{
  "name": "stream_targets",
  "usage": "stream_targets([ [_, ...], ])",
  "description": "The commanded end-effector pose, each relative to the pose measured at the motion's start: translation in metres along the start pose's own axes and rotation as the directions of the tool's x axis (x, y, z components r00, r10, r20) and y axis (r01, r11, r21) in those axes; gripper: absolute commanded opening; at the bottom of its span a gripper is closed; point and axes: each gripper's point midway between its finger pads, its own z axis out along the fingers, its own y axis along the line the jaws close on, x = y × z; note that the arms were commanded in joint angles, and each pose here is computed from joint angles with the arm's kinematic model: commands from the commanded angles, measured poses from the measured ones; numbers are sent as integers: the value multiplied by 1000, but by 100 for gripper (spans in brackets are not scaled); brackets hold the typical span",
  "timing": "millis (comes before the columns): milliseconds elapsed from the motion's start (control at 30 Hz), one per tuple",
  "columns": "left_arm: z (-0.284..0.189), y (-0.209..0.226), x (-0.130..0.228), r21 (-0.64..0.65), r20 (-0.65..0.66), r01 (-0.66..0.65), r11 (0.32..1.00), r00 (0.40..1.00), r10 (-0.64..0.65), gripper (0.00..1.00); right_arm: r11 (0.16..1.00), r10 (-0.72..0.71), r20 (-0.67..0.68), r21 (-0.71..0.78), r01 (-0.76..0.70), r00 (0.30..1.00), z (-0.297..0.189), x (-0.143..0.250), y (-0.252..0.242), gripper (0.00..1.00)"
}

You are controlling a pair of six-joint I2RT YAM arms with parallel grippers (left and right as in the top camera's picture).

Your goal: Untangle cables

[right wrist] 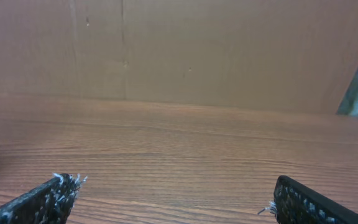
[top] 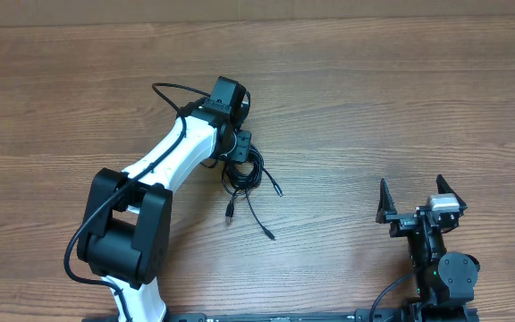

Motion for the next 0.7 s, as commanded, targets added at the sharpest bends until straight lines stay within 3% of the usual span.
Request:
stream_targets([
  [0,-8,4,-4,-7,29,11,1000,1000,-11,34,1000,-1,3,4,1,1000,0,2,0,100],
  [233,-3,5,-1,-8,28,12,1000,1000,-11,38,1000,-1,3,4,1,1000,0,2,0,100],
  [500,-1,5,-1,-6,35,11,1000,999,-11,26,1000,-1,3,4,1,1000,0,2,0,100],
  [667,3,5,2,-5,38,14,1000,999,-14,25,997,0,14,-77,1,1000,0,0,14,100],
])
